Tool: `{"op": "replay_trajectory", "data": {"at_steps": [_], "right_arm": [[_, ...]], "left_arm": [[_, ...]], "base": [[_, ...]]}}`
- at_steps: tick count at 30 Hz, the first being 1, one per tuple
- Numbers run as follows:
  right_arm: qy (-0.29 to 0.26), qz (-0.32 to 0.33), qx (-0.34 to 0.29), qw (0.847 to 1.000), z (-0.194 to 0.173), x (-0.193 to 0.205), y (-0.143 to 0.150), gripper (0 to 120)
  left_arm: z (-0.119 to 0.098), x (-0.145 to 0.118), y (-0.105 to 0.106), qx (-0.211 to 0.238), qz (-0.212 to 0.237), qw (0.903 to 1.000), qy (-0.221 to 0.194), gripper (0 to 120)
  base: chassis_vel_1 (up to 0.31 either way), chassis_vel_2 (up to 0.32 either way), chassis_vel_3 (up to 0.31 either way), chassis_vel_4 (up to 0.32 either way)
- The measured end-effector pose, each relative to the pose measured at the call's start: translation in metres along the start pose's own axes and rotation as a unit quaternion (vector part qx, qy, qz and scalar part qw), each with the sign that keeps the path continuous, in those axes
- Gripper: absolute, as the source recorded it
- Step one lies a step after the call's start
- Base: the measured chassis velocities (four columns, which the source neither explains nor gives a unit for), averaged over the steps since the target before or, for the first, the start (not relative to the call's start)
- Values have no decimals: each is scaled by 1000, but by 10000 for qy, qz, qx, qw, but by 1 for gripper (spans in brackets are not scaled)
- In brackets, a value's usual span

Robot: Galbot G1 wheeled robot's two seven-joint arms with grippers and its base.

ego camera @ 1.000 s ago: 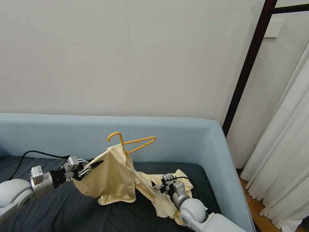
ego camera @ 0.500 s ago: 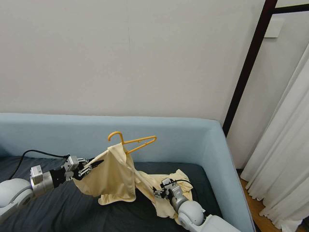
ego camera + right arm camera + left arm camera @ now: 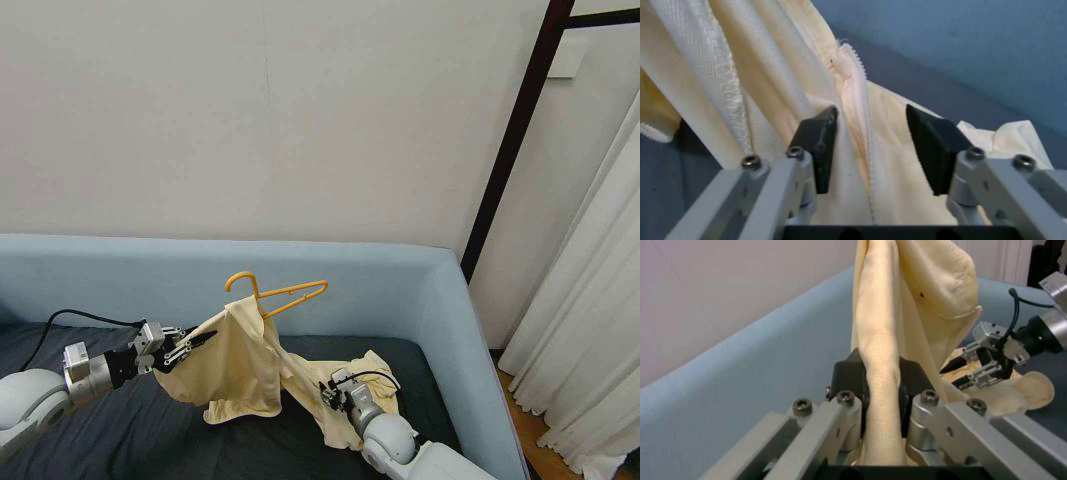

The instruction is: Pick up the clothes from the sofa and hang them on the clothes hanger.

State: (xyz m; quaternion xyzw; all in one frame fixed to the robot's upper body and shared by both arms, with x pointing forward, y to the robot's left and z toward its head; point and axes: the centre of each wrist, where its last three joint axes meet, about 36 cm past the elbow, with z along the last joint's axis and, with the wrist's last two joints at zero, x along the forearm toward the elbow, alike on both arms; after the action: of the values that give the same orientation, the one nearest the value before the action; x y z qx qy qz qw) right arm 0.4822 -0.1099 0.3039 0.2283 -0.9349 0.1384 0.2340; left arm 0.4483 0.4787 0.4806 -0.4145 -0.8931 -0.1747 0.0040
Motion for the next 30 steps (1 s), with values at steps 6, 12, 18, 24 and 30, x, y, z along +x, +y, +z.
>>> {"op": "replay_trajectory", "data": {"at_steps": [6, 12, 18, 24, 30], "right_arm": [[39, -83, 41, 9999, 0, -1, 0, 18], [115, -149, 111, 9998, 1, 1, 3, 0], [81, -105, 156, 9998, 1, 1, 4, 0], [-59, 153, 155, 9997, -7, 6, -4, 0], [-358, 256, -32, 9990, -24, 20, -20, 0]], "left_arm": [[1, 0, 1, -3, -21, 10000, -3, 7], [2, 0, 1, 4, -35, 10000, -13, 7], [4, 2, 2, 2, -56, 10000, -3, 7], [8, 3, 3, 6, -98, 10000, 5, 7], [12, 4, 5, 6, -137, 9999, -19, 7]], "base": [[0, 0, 0, 0], [0, 0, 0, 0], [0, 0, 0, 0], [0, 0, 0, 0], [0, 0, 0, 0]]}}
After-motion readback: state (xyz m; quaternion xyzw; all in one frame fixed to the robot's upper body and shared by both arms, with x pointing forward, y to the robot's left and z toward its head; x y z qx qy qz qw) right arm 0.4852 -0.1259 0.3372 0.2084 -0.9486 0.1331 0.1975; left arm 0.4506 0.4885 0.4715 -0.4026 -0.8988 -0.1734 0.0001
